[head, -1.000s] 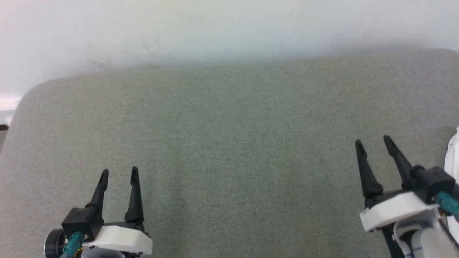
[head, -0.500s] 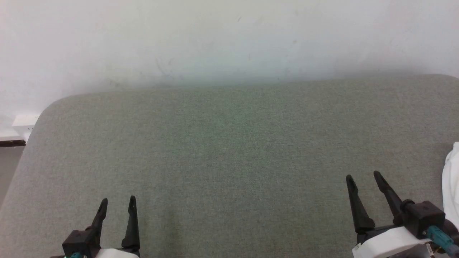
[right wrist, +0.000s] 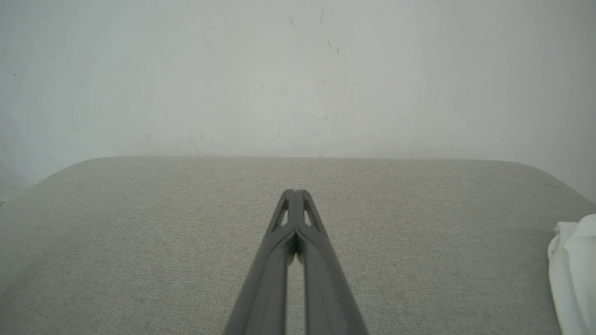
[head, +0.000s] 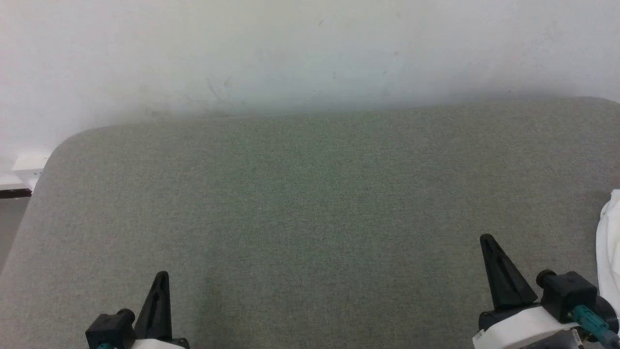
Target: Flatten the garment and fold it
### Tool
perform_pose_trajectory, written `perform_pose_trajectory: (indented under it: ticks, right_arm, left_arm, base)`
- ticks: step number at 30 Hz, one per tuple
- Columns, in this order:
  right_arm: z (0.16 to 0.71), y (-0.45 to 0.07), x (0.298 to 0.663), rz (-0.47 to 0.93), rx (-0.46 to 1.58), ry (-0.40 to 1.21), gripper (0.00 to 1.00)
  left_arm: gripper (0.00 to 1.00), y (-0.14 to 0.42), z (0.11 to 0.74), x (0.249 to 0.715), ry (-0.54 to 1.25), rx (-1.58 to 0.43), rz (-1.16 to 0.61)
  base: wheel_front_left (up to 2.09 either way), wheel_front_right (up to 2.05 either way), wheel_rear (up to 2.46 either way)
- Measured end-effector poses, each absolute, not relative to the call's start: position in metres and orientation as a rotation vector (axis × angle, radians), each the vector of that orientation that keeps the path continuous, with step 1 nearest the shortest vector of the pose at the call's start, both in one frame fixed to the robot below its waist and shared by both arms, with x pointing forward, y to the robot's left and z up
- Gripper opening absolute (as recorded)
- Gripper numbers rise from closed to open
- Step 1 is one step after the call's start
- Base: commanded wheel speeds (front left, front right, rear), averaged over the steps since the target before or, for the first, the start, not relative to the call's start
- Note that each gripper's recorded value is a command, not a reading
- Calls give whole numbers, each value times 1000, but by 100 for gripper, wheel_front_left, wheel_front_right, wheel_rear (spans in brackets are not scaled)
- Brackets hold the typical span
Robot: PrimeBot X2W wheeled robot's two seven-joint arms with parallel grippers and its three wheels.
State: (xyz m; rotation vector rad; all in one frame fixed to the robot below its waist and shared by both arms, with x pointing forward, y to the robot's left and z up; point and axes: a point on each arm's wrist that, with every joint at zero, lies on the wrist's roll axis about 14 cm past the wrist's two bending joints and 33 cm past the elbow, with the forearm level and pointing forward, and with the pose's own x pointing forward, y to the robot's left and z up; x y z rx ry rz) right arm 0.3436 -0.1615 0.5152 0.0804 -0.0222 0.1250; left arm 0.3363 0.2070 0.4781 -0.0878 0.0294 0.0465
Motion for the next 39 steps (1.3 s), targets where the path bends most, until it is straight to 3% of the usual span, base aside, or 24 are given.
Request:
perform_pose_trajectory:
  ticks: [39]
  right_arm:
    - [515,-162,349,127,43,-2,0]
  left_arm:
    - [0,196,487,344,37,-55,26]
  base:
    - [0,0,0]
